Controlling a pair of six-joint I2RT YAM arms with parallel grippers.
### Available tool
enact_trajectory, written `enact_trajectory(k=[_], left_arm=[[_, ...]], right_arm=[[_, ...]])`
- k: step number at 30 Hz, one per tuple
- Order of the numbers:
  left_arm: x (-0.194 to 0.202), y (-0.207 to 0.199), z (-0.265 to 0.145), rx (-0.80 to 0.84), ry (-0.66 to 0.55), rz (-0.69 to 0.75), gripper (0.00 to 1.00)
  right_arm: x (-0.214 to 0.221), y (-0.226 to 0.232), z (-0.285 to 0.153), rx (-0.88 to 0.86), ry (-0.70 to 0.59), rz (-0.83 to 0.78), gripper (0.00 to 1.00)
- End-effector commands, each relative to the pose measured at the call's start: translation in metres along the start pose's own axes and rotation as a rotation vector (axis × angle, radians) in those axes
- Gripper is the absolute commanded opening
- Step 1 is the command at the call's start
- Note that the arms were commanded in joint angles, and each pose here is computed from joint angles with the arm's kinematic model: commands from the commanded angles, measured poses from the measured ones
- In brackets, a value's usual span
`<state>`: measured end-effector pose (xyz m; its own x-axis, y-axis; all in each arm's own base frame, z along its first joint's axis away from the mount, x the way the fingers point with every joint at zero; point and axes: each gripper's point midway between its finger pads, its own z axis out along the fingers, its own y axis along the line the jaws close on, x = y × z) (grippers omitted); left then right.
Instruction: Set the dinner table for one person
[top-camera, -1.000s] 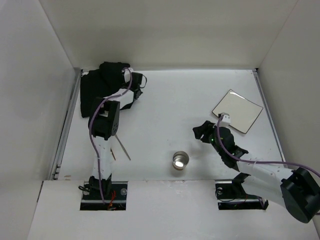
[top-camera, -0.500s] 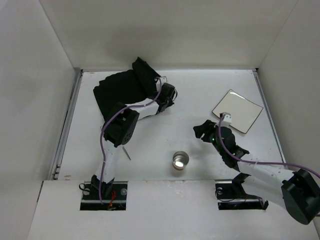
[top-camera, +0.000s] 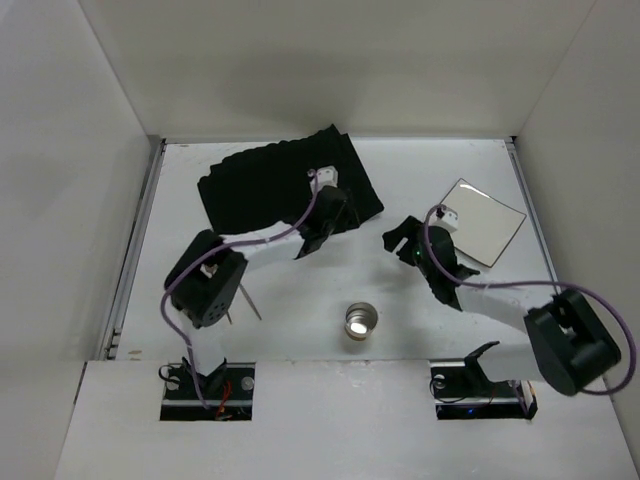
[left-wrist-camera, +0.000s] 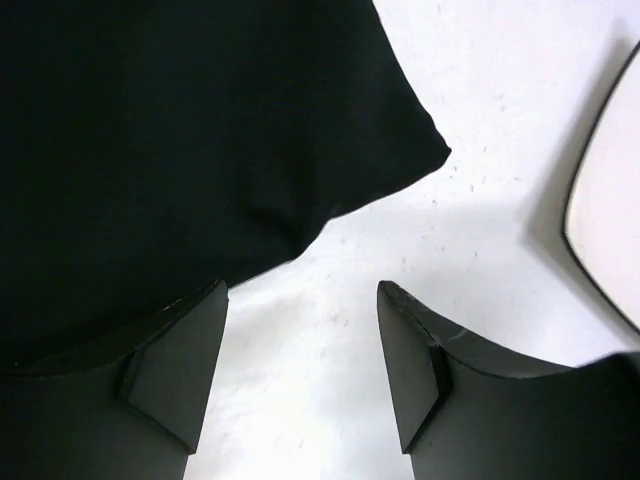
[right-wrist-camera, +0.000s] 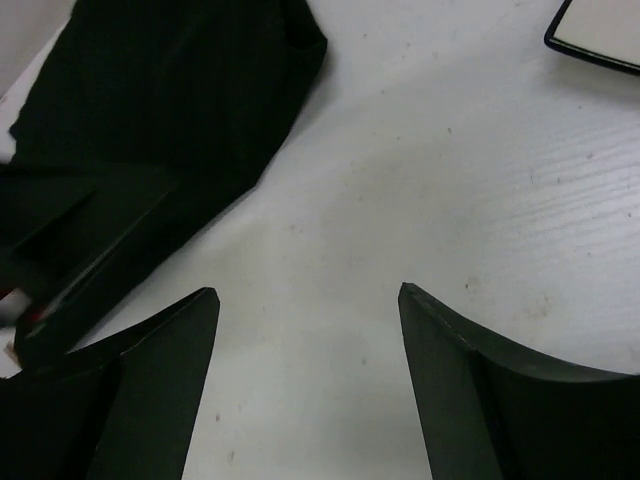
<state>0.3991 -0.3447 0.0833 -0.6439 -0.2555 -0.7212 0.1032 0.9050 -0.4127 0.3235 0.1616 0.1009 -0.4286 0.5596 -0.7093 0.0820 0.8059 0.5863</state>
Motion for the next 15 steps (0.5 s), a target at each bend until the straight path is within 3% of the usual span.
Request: enact_trajectory(k=[1, 7, 10, 15], left_arm=[[-0.056, 0.006, -0.05, 0.056, -0.171, -0.11, 0.59], [-0.035, 0.09, -0.099, -0.078, -0.248, -0.264, 0.59], [-0.016, 0.139, -0.12, -0.162, -0.283, -0.372, 0.61], [0.005, 0.184, -0.141, -0.224, -0.31, -0.504, 0.63]], right_arm=[[-0.023, 0.017, 0.034, -0.001, -0.044, 0.079, 0.77], [-0.015, 0.019, 0.097, 0.053, -0.001, 0.17, 0.72], [-0.015, 0.028, 0.112, 0.038, -0.013, 0.194, 0.75], [-0.021, 0.033, 0.124, 0.039, -0.036, 0.218, 0.77]])
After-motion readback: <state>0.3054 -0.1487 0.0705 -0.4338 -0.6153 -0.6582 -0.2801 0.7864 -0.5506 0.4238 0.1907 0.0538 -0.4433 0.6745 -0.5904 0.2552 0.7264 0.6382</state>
